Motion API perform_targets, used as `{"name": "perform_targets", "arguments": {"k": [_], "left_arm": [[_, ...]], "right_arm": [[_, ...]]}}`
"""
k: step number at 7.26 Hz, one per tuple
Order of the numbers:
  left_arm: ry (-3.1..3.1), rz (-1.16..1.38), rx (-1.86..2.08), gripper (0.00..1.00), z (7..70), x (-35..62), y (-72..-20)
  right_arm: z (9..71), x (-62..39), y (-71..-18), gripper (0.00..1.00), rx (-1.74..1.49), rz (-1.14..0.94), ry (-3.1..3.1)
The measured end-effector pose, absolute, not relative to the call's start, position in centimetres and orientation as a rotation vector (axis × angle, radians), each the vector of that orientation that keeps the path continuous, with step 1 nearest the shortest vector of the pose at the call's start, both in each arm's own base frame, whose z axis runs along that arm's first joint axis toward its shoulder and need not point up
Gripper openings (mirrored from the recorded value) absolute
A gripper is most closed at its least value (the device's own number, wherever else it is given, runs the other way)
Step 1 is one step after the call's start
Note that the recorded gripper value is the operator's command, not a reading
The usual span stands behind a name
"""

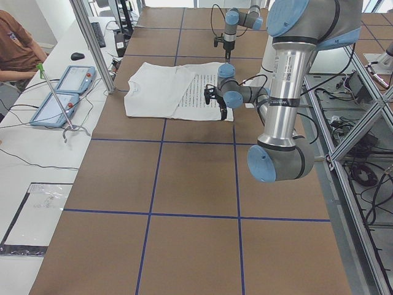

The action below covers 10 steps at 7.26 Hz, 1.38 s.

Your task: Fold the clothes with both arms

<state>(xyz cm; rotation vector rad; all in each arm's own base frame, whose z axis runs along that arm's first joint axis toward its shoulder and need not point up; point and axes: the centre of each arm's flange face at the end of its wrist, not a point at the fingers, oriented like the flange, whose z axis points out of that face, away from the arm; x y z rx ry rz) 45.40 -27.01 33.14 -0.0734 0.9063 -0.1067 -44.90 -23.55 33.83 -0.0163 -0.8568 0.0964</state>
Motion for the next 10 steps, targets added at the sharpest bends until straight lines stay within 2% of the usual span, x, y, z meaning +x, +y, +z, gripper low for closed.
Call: {"name": "perform_targets", "arguments": {"k": [3, 9, 10], "left_arm": [[0.875, -0.097, -0.093, 1.00, 33.8, 49.2, -23.9], [0.841, -0.105, -0.061, 0.99, 35.0, 50.2, -24.0], [0.836, -0.105, -0.058, 0.96, 35.1, 50.3, -24.0]], "right_arm": [[33.4, -44.8, -23.7, 0.00, -0.013, 0.099, -0.866], [32.9, -45.0, -23.9, 0.00, -0.010, 0.101, -0.875], [33.0, -45.0, -24.0, 0.00, -0.011, 0.102, -0.874]]}}
